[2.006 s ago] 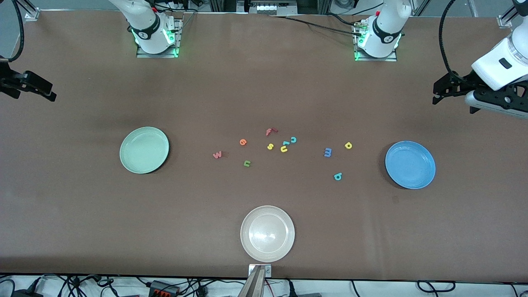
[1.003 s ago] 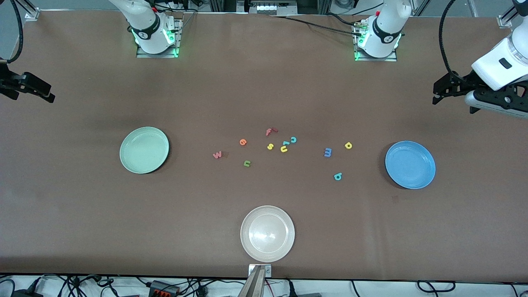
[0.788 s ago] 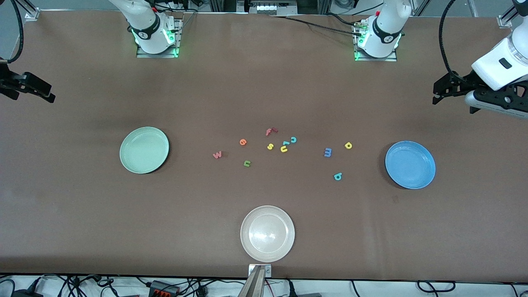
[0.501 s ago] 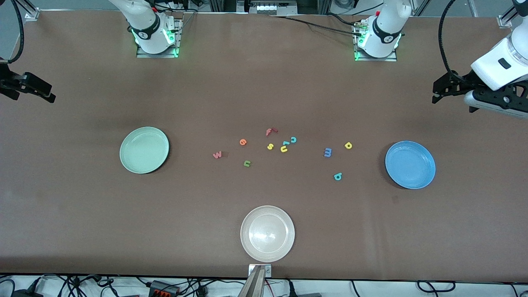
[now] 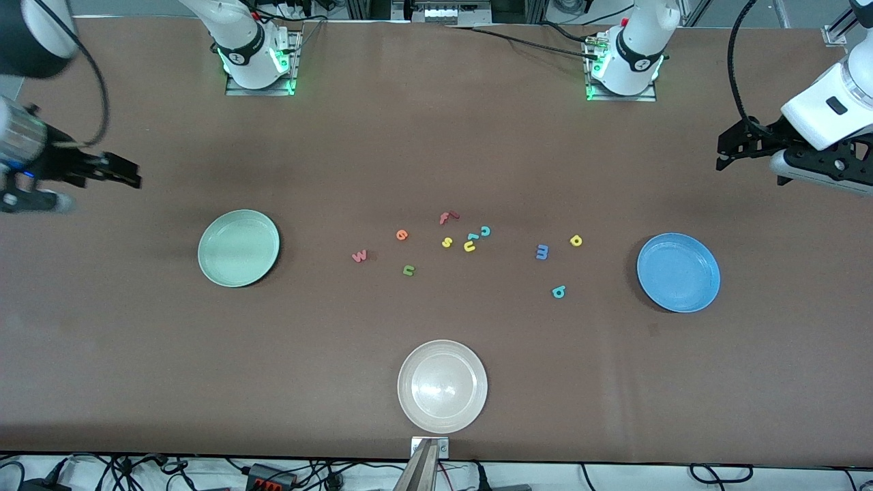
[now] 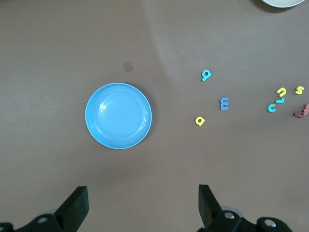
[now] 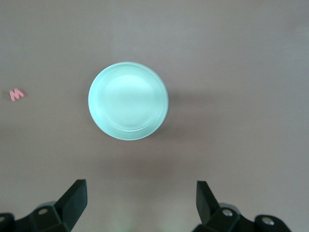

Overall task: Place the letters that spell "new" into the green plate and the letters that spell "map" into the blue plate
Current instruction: 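Grasp the pink letter with the right gripper while the left gripper grasps the blue letter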

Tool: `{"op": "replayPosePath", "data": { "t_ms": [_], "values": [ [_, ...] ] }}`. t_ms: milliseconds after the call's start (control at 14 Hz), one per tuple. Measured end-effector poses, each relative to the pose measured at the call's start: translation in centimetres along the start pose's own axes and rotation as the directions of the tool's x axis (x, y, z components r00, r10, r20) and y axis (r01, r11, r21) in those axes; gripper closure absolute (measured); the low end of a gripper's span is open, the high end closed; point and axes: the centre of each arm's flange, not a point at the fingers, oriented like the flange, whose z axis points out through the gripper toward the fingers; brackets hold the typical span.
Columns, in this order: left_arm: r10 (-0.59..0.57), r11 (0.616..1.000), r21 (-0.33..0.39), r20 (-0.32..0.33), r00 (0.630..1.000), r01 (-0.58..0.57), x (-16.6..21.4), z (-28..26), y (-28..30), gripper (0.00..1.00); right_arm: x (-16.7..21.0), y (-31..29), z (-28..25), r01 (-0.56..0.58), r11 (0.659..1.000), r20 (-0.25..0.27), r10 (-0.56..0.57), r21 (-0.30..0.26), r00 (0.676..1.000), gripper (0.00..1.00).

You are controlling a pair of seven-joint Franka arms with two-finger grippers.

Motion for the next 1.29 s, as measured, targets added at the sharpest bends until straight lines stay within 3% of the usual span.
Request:
{"op": "replayPosePath", "data": {
  "t_ms": [215,430,573,788,931,1074,1289],
  "values": [
    [0.019,1.0,-0.011,0.043,0.999,-0.019,0.3,1.2,0.8,0.0,3.3,-7.5,5.9,0.104,0.994,0.048,-0.103,-0.025,0.994,0.0],
    [0.084,0.996,-0.031,0.125,0.989,-0.081,2.2,5.0,3.9,0.0,5.1,-15.5,10.9,0.123,0.991,0.035,-0.121,-0.052,0.992,0.0],
    [0.139,0.99,-0.049,0.186,0.973,-0.132,3.8,8.7,6.6,0.0,5.6,-20.2,13.9,0.103,0.994,0.016,-0.103,-0.042,0.995,0.0],
    [0.213,0.977,-0.061,0.207,0.955,-0.205,6.4,14.2,11.3,0.0,6.2,-24.6,17.9,-0.046,0.999,-0.007,0.046,-0.023,0.999,0.0],
    [0.165,0.986,-0.047,0.195,0.967,-0.159,7.6,17.7,13.0,0.0,6.4,-26.2,20.1,-0.191,0.981,-0.015,0.191,-0.023,0.982,0.03],
    [0.089,0.996,-0.035,0.186,0.979,-0.085,8.6,21.1,13.4,0.0,6.6,-27.3,22.1,-0.329,0.944,-0.022,0.328,-0.022,0.944,0.08],
    [-0.038,0.999,-0.015,0.166,0.985,0.042,10.0,26.7,15.2,0.0,7.1,-28.5,24.7,-0.529,0.849,-0.044,0.528,-0.001,0.848,0.12]
  ]
}}
